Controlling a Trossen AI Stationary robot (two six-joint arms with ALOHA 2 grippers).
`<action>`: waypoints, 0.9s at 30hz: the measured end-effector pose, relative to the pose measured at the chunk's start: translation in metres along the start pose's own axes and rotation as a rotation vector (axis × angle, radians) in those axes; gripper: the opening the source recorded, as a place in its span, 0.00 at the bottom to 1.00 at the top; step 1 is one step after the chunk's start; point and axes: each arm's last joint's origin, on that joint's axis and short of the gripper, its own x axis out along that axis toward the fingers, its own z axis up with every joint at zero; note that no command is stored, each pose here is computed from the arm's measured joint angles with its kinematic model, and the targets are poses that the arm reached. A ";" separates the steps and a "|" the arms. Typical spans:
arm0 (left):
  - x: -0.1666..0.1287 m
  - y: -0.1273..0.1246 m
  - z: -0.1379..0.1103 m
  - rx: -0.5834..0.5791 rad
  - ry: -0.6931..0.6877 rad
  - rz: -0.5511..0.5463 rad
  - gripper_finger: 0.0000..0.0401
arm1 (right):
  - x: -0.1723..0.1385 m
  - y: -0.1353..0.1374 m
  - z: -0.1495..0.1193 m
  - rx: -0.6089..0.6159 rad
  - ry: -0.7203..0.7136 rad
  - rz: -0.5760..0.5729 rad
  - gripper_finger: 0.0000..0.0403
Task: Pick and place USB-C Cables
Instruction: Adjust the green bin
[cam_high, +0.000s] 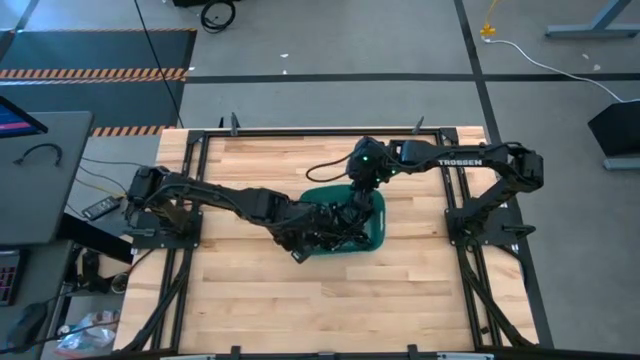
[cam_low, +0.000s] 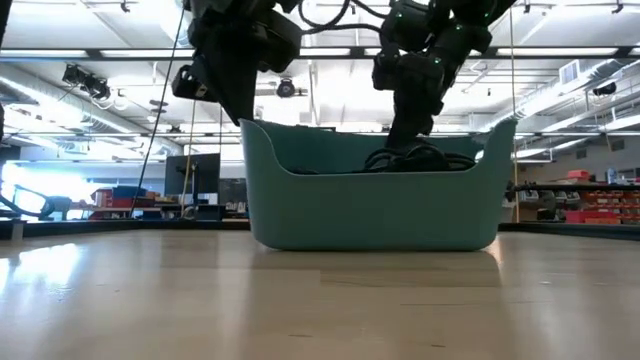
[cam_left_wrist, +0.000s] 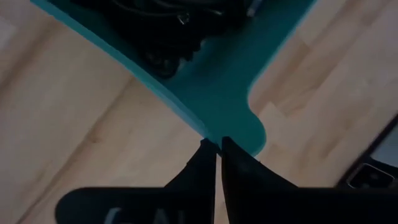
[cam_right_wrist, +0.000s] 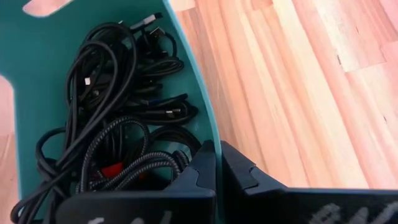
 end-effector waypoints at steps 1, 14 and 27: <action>-0.002 0.001 0.000 0.000 -0.012 0.010 0.03 | 0.001 0.000 0.000 -0.001 0.000 0.000 0.01; -0.013 0.030 0.026 -0.001 -0.087 0.093 0.03 | 0.035 -0.003 0.003 -0.007 0.008 0.002 0.01; -0.011 0.032 0.033 0.074 -0.152 0.128 0.08 | 0.013 -0.002 0.016 0.012 -0.078 0.034 0.20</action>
